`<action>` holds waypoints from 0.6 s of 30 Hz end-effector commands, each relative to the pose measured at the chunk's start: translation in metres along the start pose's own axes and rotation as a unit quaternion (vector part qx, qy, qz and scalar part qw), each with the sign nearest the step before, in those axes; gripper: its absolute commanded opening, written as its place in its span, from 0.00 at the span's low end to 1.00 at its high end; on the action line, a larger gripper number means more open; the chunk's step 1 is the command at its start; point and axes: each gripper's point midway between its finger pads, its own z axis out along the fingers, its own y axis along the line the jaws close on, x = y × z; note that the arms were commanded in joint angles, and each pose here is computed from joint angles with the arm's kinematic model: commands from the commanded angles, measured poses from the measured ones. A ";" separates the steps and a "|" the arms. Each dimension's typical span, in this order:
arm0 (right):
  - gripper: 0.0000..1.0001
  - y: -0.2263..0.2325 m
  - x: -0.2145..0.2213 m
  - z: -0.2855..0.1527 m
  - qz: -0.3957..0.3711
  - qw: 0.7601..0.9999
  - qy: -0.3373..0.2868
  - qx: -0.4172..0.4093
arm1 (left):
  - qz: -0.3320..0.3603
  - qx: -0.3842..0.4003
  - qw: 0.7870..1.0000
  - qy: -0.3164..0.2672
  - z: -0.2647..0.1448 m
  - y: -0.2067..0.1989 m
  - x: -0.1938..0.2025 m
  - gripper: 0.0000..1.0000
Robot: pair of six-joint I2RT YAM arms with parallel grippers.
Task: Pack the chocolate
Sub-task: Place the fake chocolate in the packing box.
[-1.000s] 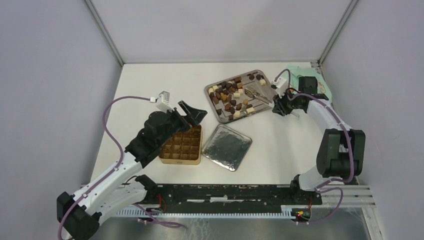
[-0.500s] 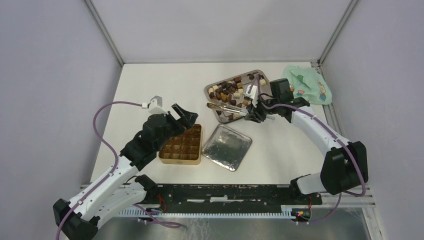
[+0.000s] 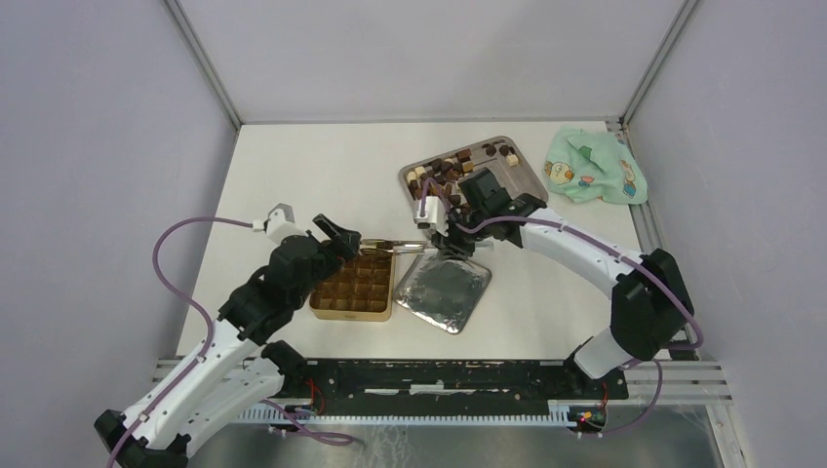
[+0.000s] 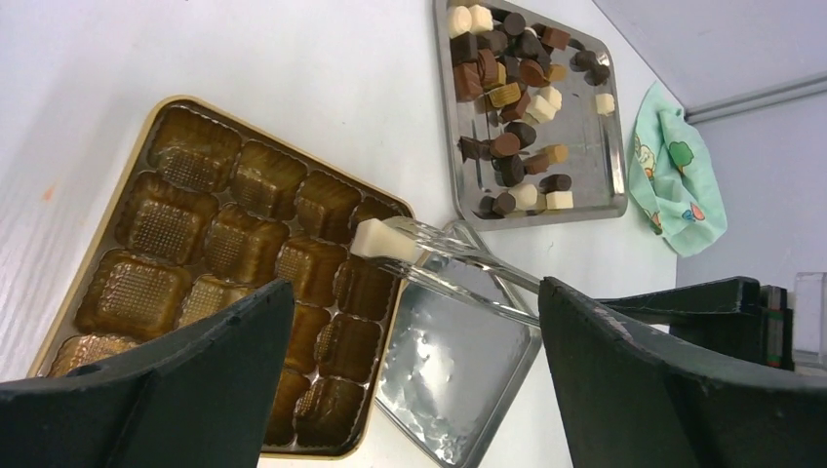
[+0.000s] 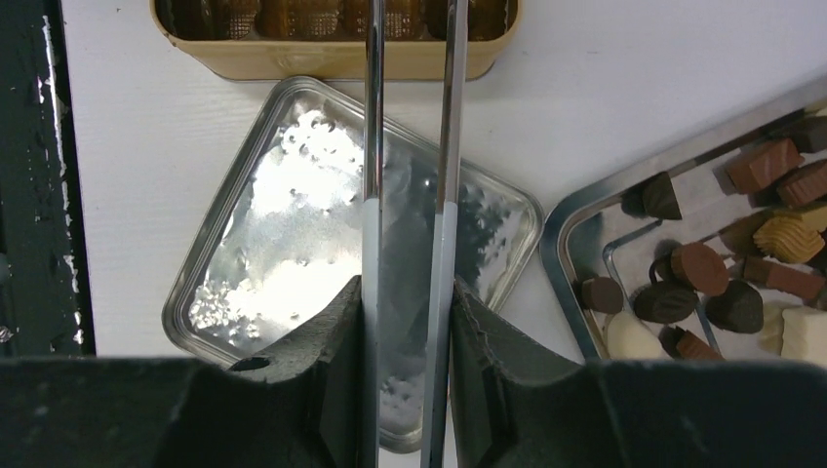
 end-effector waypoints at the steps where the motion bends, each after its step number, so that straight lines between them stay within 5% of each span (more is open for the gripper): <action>1: 0.03 -0.016 -0.027 0.005 -0.020 0.999 0.007 0.032 | -0.036 -0.008 0.999 -0.033 -0.010 -0.002 -0.019 1.00; 18: 0.24 -0.024 -0.023 0.029 -0.021 0.998 0.050 0.045 | -0.056 -0.007 0.998 -0.038 -0.017 0.008 -0.017 1.00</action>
